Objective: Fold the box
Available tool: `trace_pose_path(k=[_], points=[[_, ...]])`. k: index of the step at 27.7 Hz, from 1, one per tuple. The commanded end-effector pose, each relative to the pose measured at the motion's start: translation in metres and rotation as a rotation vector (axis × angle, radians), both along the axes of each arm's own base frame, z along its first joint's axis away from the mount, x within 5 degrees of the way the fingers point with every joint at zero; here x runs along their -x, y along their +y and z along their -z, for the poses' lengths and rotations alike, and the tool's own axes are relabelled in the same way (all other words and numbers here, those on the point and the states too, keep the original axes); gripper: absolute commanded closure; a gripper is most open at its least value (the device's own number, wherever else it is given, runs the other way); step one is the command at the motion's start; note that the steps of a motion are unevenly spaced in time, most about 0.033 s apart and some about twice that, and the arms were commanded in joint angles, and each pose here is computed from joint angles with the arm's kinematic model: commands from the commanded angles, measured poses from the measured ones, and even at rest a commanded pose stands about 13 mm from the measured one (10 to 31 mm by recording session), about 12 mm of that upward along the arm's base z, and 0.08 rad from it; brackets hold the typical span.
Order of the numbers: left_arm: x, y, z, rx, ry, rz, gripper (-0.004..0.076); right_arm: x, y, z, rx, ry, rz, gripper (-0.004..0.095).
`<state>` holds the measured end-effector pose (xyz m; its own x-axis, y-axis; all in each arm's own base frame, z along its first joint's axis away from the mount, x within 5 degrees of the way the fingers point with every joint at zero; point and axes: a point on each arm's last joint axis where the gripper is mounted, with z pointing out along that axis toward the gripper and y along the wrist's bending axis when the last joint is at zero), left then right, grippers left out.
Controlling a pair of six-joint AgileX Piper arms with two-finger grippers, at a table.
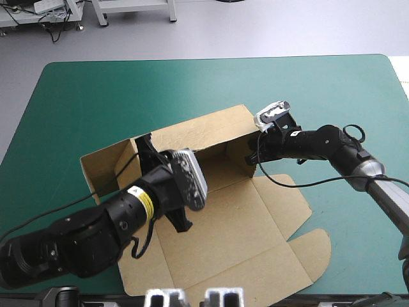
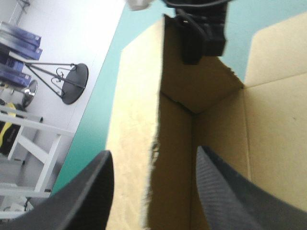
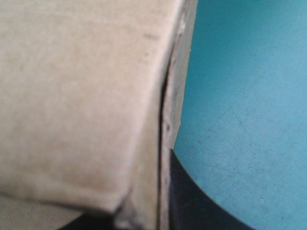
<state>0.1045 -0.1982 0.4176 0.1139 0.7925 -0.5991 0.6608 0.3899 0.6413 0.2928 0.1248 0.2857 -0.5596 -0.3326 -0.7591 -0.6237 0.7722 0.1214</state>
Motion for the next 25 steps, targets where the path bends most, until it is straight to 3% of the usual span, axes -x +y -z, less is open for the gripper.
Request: trace_pose_path(k=[1, 7, 14, 20, 22, 25], points=[[-0.021, 0.019, -0.046, 0.127, -0.047, -0.081, 0.0355, 0.002, -0.005, -0.015, 0.009, -0.035, 0.011, 0.0932], [-0.071, 0.077, -0.078, 0.269, -0.056, -0.353, 0.0412, 0.003, -0.007, -0.013, 0.041, -0.022, 0.018, 0.0932], [-0.117, 0.157, -0.054, 0.316, 0.173, -0.653, 0.0416, 0.003, -0.008, -0.018, 0.087, -0.026, -0.009, 0.0932], [-0.127, 0.214, -0.049, 0.510, 0.248, -0.846, 0.0416, 0.008, -0.012, -0.052, 0.153, -0.049, -0.037, 0.0933], [-0.126, 0.226, -0.047, 0.526, 0.267, -0.898, 0.0416, 0.013, -0.015, -0.067, 0.204, -0.035, -0.063, 0.0933], [-0.125, 0.234, -0.044, 0.520, 0.287, -0.935, 0.0416, 0.025, -0.030, -0.090, 0.400, 0.108, -0.099, 0.0933]])
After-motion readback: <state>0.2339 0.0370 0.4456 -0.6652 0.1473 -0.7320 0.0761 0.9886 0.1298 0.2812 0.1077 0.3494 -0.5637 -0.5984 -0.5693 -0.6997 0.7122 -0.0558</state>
